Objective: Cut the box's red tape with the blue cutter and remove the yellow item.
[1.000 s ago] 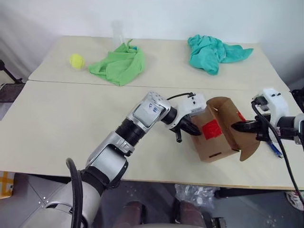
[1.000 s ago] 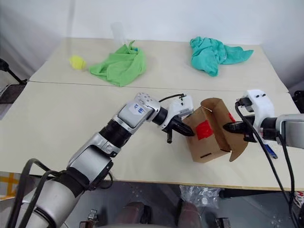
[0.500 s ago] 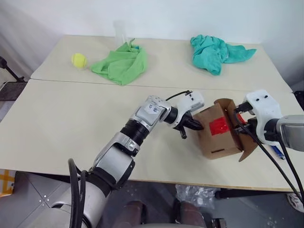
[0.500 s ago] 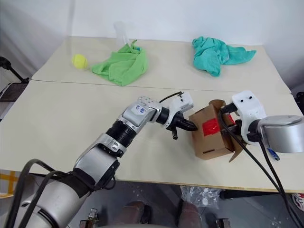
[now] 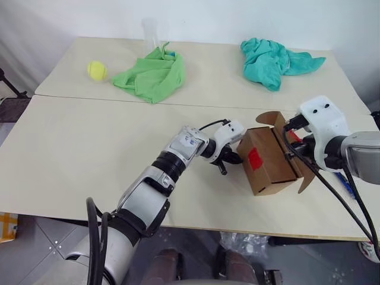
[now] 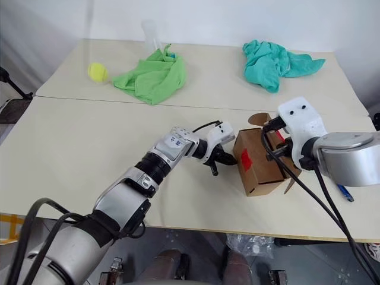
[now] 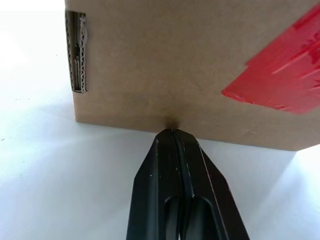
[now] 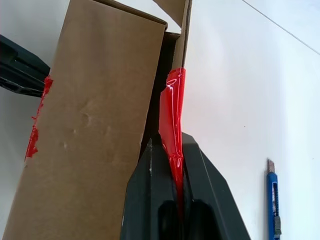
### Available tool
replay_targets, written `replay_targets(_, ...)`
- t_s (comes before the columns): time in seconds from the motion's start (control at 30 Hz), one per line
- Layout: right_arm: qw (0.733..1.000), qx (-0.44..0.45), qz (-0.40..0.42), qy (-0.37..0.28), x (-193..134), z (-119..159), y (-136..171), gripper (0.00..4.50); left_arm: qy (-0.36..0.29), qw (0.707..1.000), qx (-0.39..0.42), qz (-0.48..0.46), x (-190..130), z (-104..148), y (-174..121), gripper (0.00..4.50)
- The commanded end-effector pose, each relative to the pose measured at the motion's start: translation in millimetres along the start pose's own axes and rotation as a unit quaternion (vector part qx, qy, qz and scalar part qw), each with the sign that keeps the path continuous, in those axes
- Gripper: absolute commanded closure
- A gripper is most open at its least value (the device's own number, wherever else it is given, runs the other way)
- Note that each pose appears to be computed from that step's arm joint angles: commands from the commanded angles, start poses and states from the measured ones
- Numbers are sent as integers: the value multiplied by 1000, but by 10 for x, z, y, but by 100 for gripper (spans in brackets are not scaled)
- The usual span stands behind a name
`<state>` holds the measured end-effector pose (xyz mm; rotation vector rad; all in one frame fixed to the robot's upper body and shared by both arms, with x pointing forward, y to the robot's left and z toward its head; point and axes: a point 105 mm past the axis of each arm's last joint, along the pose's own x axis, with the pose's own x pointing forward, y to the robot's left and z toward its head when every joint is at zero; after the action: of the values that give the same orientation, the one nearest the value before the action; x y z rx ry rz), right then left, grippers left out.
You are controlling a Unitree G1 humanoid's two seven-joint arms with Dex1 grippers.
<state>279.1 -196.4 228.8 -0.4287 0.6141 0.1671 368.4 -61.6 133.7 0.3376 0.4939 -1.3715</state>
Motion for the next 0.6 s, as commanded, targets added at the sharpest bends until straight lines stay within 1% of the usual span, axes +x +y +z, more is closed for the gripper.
replay_targets(0.03, 1000, -19, -1, 6, -8, -24, 59, 445, -24, 999, 23, 6, -272, 233, 111, 450)
replay_targets(0.1, 1000, -19, -4, 6, -5, -21, 62, 445, -39, 999, 19, -4, -392, 310, 124, 450)
replay_targets(0.13, 1000, -18, -5, 5, -3, -22, 64, 445, -54, 998, 13, -15, -463, 388, 108, 450)
replay_targets(0.2, 1000, -17, -5, 6, 10, -39, 80, 445, -98, 992, 37, -71, -670, 670, -65, 450)
replay_targets(0.27, 1000, -16, -5, 7, 19, -51, 89, 445, -114, 986, 51, -111, -740, 794, -227, 450)
replay_targets(0.33, 1000, -16, -6, 8, 23, -59, 90, 445, -109, 983, 62, -132, -684, 787, -350, 450)
replay_targets(0.4, 1000, -14, -5, 6, 32, -50, 102, 445, -91, 984, 70, -133, -499, 712, -421, 450)
replay_targets(0.57, 1000, -11, -5, 3, 38, -42, 114, 445, -73, 989, 62, -109, -184, 651, -442, 450)
replay_targets(0.6, 1000, -9, -6, 1, 38, -41, 116, 445, -62, 991, 71, -95, -120, 610, -416, 450)
